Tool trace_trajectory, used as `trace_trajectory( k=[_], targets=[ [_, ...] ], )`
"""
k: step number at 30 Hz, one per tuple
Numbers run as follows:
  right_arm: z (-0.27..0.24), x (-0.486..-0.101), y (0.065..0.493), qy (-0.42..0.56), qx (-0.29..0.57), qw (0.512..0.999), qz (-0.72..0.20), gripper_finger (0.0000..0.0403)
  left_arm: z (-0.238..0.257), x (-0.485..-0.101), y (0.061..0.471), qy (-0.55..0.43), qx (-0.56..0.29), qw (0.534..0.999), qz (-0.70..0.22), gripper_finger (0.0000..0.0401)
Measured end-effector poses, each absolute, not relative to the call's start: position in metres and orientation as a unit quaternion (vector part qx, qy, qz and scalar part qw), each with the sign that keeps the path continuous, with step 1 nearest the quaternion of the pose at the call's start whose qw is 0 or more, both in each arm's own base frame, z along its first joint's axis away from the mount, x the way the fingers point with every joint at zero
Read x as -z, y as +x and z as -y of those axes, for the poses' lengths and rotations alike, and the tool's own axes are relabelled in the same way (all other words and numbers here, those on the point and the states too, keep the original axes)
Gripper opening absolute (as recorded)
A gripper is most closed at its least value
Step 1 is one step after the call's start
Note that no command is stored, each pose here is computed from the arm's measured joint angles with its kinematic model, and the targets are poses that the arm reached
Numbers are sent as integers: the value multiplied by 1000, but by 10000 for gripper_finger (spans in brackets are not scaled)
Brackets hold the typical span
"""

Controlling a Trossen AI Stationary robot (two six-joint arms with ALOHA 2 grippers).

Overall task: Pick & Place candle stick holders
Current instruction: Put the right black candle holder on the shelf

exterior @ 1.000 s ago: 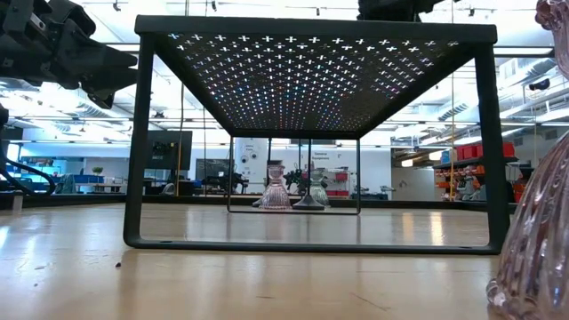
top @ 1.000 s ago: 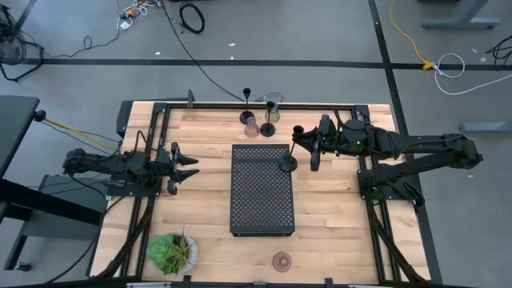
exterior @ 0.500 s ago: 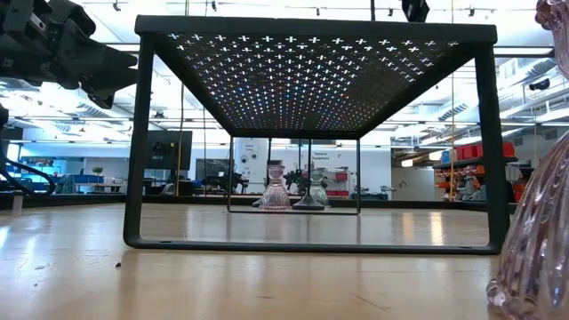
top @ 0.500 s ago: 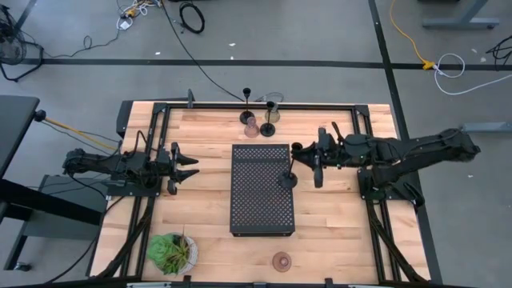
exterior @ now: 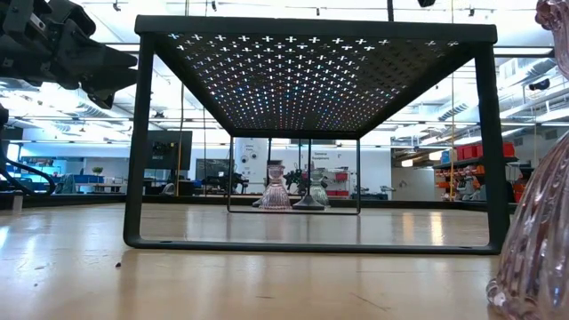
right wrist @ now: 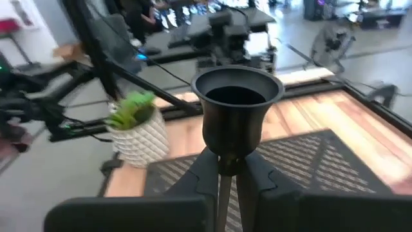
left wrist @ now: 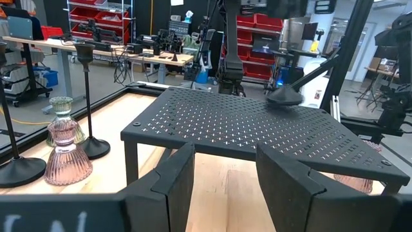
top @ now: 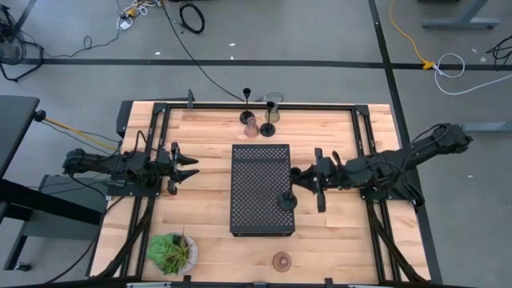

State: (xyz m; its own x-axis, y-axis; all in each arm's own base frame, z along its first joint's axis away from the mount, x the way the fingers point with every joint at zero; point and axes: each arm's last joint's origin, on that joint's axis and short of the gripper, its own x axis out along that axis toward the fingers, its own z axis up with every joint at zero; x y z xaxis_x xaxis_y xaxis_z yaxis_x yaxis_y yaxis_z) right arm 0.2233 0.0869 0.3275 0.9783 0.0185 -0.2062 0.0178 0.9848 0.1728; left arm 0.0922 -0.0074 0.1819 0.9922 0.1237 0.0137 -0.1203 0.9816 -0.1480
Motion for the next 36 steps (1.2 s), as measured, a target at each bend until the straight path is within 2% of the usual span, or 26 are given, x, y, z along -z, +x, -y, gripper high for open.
trace_trajectory(
  k=[12, 22, 36],
  targets=[
    [-126, -316, 232, 52, -21, 995, -87, 21, 7, -182, 92, -74, -69, 995, 12, 170],
    [-128, -314, 236, 19, -22, 996, -85, 21, 7, -182, 92, -73, -69, 995, 12, 170],
    [-126, -313, 236, 22, -7, 996, -87, 27, 7, -182, 92, -72, -74, 995, 12, 170]
  ],
)
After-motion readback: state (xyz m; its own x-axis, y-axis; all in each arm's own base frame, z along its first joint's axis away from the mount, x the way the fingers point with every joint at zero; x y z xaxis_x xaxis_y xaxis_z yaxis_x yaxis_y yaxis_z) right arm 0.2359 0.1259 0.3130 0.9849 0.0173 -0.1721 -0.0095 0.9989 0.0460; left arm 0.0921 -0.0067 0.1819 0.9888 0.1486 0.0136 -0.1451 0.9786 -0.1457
